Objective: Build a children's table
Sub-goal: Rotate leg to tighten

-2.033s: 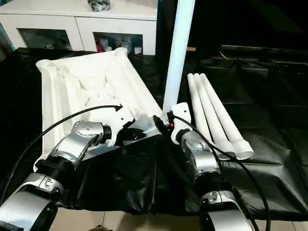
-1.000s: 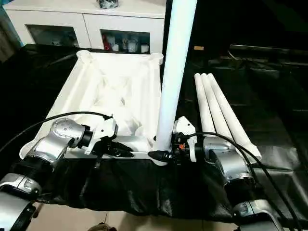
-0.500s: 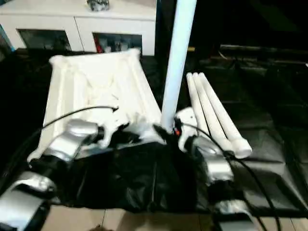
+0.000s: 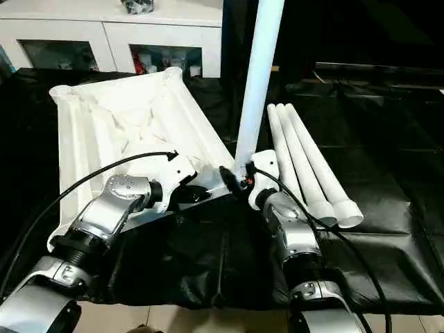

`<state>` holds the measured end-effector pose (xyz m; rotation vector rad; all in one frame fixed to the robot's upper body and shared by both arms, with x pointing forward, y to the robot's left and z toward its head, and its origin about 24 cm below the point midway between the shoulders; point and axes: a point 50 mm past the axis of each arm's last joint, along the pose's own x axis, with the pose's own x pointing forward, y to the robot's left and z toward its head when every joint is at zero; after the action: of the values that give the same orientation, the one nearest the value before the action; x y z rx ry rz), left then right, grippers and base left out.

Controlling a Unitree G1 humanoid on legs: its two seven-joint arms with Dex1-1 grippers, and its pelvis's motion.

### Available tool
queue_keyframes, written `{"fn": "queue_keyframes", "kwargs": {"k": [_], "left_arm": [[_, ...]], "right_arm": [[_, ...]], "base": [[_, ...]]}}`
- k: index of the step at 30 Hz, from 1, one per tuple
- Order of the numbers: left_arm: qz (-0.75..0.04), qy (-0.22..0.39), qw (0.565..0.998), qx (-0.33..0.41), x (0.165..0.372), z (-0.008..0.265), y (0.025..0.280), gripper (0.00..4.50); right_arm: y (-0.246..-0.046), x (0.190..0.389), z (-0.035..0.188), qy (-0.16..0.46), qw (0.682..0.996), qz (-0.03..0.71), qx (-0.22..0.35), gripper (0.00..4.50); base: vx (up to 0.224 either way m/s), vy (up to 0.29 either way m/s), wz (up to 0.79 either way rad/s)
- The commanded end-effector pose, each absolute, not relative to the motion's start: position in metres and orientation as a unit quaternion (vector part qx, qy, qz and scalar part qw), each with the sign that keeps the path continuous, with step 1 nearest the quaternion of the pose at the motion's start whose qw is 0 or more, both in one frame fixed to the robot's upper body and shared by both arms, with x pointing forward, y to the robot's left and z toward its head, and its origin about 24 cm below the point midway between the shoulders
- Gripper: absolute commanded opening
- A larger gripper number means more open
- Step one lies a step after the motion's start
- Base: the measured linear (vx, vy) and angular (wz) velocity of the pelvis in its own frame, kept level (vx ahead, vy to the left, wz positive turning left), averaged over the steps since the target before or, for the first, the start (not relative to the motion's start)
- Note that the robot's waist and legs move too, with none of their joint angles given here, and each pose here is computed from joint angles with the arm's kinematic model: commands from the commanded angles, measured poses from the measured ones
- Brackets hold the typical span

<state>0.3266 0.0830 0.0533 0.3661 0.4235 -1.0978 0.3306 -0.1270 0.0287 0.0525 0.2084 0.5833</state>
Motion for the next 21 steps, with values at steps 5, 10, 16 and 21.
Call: {"fn": "queue_keyframes", "kwargs": {"k": [5, 10, 16, 21], "left_arm": [[-0.531, 0.203, 0.803, 0.179, 0.321, 0.049, 0.078, 0.00], [-0.524, 0.204, 0.807, 0.180, 0.320, 0.046, 0.081, 0.00], [-0.511, 0.189, 0.816, 0.192, 0.322, 0.045, 0.080, 0.00], [-0.506, 0.175, 0.829, 0.161, 0.326, 0.055, 0.081, 0.66]], "right_arm": [[-0.131, 0.312, 0.030, 0.114, 0.925, 0.361, 0.011, 4.44], [-0.167, 0.289, 0.055, 0.095, 0.908, 0.409, -0.013, 4.44], [-0.191, 0.278, 0.072, 0.098, 0.904, 0.413, -0.054, 4.44], [-0.193, 0.270, 0.079, 0.118, 0.890, 0.439, -0.048, 4.50]], "base": [[0.000, 0.000, 0.00], [0.000, 0.000, 0.00], [0.000, 0.000, 0.00], [0.000, 0.000, 0.00]]}}
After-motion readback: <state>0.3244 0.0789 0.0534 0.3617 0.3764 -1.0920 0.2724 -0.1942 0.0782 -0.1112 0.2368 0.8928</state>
